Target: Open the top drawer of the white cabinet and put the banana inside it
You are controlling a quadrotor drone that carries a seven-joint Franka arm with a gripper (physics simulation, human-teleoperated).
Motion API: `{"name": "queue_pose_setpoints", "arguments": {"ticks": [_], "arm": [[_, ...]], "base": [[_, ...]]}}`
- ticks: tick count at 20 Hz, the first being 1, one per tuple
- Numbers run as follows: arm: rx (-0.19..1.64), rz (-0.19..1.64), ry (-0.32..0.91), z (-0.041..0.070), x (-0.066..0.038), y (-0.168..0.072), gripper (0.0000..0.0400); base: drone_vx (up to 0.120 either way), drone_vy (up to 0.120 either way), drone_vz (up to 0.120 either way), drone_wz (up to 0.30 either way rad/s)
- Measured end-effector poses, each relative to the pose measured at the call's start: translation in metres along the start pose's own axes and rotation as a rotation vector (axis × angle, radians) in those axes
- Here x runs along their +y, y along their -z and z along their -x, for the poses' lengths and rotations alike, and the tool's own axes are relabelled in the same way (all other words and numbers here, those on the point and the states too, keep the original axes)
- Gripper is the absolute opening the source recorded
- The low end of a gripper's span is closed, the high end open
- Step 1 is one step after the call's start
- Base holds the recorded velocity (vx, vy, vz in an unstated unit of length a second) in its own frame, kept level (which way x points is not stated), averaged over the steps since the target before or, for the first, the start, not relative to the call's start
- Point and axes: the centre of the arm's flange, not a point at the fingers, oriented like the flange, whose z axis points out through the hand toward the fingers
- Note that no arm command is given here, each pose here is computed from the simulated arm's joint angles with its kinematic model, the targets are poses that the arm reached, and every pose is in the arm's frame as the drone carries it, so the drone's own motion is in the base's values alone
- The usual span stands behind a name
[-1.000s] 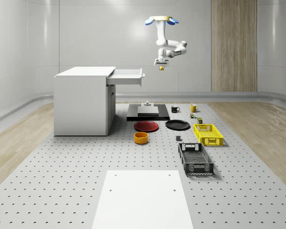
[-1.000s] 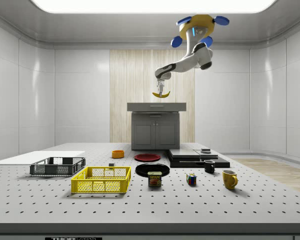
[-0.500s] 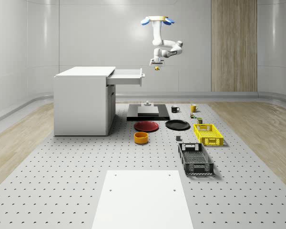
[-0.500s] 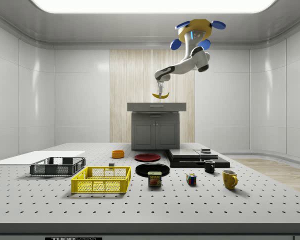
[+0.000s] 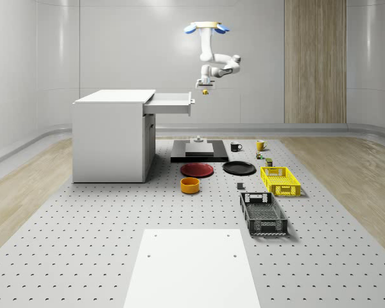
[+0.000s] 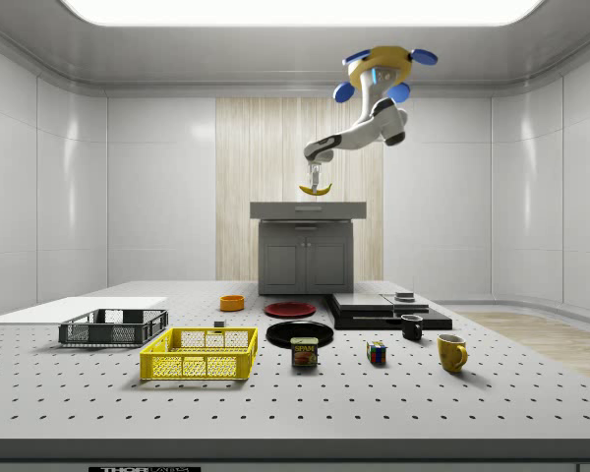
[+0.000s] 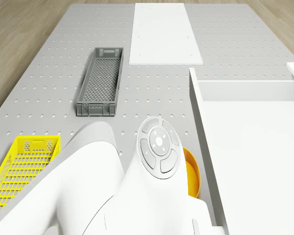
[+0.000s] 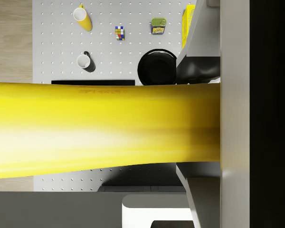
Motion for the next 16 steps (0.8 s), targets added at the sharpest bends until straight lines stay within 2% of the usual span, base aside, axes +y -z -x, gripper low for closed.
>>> {"name": "queue_pose_setpoints", "arguments": {"ticks": [16], "arm": [[0.000, 0.000, 0.000, 0.0000, 0.0000, 0.0000, 0.0190]], "base": [[0.000, -0.120, 0.000, 0.000]]}}
